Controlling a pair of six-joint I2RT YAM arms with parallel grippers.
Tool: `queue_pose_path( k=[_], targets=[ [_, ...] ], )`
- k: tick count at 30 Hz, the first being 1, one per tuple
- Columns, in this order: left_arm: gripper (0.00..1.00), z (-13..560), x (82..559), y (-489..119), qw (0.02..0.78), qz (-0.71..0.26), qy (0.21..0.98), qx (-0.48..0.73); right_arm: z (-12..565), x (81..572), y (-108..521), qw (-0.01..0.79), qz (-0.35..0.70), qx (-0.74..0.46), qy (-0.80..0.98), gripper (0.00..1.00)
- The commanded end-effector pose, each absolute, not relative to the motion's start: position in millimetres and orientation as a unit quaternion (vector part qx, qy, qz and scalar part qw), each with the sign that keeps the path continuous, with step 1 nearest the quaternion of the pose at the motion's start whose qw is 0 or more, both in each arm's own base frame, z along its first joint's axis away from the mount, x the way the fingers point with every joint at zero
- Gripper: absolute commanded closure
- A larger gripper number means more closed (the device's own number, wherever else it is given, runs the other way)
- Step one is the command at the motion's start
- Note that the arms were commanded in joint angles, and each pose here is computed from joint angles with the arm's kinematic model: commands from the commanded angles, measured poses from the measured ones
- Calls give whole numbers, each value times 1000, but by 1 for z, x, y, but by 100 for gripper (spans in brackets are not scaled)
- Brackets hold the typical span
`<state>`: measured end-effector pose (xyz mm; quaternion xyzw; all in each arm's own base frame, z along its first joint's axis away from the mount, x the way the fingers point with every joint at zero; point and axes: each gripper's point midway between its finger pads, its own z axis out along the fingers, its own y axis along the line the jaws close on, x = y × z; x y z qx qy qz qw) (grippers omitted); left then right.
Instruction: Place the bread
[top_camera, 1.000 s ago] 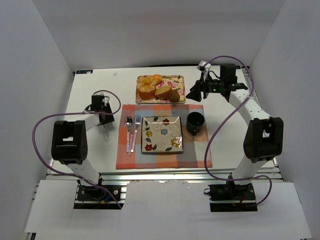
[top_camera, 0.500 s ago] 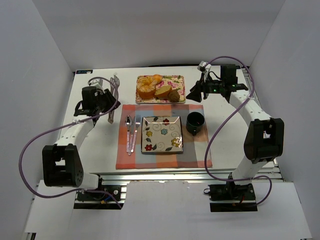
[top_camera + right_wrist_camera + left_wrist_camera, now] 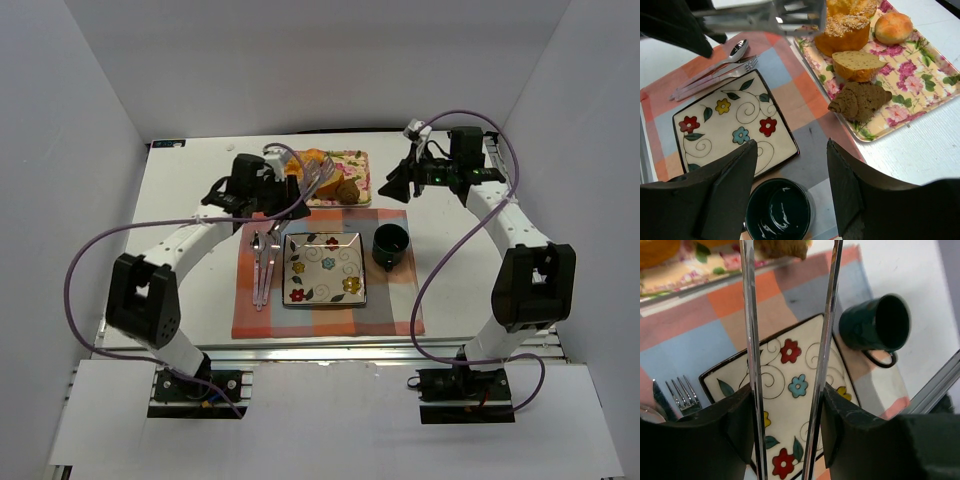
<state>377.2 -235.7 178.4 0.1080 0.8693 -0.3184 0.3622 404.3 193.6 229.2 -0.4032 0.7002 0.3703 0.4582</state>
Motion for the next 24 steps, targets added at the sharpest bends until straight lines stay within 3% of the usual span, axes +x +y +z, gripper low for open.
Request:
queue_pose_path(
  k=[1,7,24],
  targets=[
    [42,172,380,-246,346,-293,878,156,243,393,190,471,369,-414,686,37],
    [41,144,397,-244,322,-216,898,209,243,391,189,472,367,-413,687,36],
    [41,129,417,-249,333,-150,902,232,235,393,189,464,373,-407,693,36]
  ],
)
